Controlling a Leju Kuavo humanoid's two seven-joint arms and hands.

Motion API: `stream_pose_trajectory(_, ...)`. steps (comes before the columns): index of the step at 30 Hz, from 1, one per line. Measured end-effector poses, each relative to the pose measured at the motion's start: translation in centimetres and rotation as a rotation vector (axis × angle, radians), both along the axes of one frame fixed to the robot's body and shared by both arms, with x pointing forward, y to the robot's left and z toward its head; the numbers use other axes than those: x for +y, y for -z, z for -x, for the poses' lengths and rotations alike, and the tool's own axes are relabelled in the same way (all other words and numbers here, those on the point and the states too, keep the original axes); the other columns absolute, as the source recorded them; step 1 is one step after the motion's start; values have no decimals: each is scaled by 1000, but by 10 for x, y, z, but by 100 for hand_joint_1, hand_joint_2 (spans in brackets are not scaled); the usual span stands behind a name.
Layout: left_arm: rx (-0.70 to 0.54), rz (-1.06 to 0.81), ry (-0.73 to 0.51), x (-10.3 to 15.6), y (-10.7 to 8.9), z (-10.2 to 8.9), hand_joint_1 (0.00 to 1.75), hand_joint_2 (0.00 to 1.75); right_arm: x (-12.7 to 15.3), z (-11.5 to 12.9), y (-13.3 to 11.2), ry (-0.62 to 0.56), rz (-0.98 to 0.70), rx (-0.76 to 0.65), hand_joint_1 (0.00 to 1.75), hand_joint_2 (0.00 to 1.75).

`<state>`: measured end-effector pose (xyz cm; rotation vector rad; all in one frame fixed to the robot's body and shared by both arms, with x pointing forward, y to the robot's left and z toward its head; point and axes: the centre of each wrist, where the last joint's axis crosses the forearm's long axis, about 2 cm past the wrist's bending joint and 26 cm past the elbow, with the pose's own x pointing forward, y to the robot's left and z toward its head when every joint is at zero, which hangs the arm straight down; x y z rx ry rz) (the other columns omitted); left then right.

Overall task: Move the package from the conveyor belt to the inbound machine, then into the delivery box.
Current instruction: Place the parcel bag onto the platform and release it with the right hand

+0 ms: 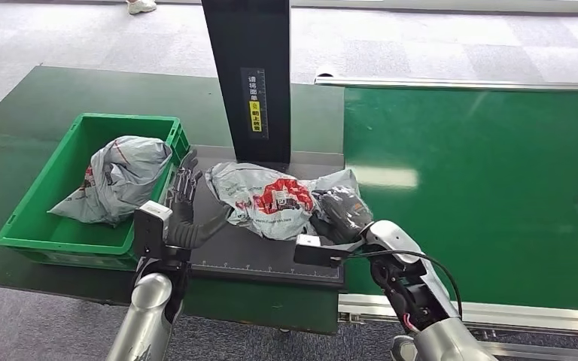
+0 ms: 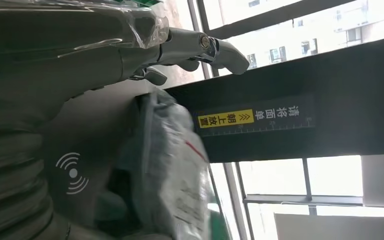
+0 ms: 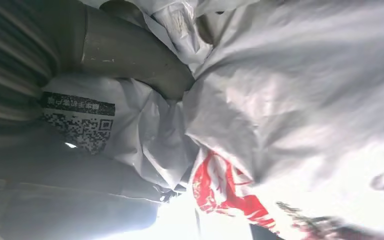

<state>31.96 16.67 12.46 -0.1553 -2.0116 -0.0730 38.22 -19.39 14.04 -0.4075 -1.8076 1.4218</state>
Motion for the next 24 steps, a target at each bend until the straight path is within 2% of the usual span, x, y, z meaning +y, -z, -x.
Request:
stream_pose_trajectory(3, 9, -5, 8, -2, 1, 0, 0, 175, 13, -7, 6, 12, 87, 67, 175, 175)
stream_pose_trajectory(7, 25, -8, 13, -4, 1, 1, 0, 175, 26, -15, 5, 91, 143, 57, 175, 175)
stream_pose_trajectory(13, 26, -9, 17, -6, 1, 2, 0, 175, 31, -19, 6, 102, 173, 73, 175, 175)
stream_pose_trajectory(16, 33, -8, 15, -6, 1, 3, 0, 175, 32, -20, 6, 139, 125, 45, 175, 175)
stream_pose_trajectory(20, 40, -9, 11, -6, 2, 4, 0, 175, 35, -21, 3, 147, -59, 31, 3, 175)
stream_pose_trajectory(21, 41, -9, 12, -7, 2, 4, 0, 175, 36, -20, 3, 136, -124, 65, 0, 175)
stream_pose_trajectory(24, 42, -7, 20, -11, 0, 3, 0, 175, 40, -16, 9, 94, -464, 323, 0, 175)
